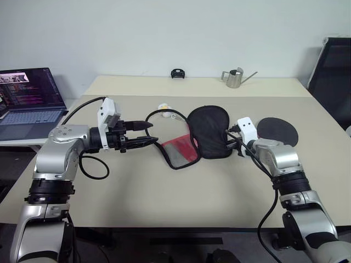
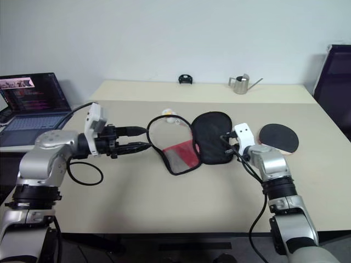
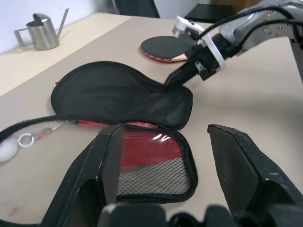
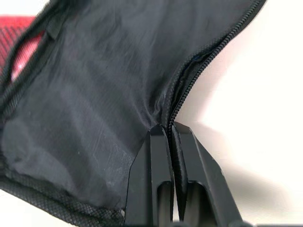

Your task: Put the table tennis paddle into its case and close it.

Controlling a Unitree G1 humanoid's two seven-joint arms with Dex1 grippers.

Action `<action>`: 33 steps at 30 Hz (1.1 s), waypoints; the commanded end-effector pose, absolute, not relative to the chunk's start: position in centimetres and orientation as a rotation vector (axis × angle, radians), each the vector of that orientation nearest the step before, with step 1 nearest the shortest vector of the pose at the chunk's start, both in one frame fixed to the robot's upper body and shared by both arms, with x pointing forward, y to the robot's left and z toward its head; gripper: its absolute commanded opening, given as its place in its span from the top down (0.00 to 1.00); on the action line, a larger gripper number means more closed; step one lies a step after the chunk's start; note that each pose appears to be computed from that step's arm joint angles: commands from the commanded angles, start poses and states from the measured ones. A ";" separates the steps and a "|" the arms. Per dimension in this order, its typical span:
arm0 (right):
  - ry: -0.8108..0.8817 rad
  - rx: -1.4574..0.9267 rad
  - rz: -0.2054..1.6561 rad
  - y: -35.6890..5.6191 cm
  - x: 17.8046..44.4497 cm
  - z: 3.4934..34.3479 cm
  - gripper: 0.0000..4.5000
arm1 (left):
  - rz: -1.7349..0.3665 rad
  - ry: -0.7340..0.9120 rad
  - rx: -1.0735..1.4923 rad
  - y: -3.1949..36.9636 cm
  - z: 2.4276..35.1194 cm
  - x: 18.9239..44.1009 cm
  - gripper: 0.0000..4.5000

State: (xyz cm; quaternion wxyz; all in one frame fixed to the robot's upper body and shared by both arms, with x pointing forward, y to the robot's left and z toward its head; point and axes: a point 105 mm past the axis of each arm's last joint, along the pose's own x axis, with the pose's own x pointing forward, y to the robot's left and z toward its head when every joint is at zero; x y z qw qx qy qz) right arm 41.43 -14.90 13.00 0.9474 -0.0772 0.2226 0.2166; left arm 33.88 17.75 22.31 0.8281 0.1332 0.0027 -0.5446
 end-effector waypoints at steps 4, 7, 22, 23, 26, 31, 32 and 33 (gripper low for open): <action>0.419 -0.180 0.437 -16.2 40.9 14.7 0.99 | -1.196 -0.048 0.324 16.6 23.4 33.7 0.32; 0.430 -0.180 0.425 -16.7 40.7 14.4 0.99 | -1.199 -0.048 0.321 16.6 23.4 33.8 0.32; 0.450 -0.105 0.416 -16.0 40.6 13.4 0.89 | -1.196 -0.049 0.316 16.5 23.4 33.8 0.32; 0.448 -0.105 0.412 -16.0 40.6 13.4 0.84 | -1.194 -0.049 0.317 16.5 23.4 33.8 0.32; 0.445 -0.116 0.398 -16.5 40.5 13.4 0.61 | -1.191 -0.049 0.317 16.6 23.4 33.8 0.32; 0.430 -0.124 0.368 -17.8 40.2 13.9 0.22 | -1.192 -0.050 0.313 16.5 23.4 33.8 0.32; 0.419 -0.118 0.366 -18.0 40.0 14.3 0.16 | -1.192 -0.050 0.312 16.5 23.4 33.8 0.32; 0.412 -0.113 0.364 -18.2 39.9 14.5 0.16 | -1.193 -0.050 0.312 16.4 23.4 33.8 0.32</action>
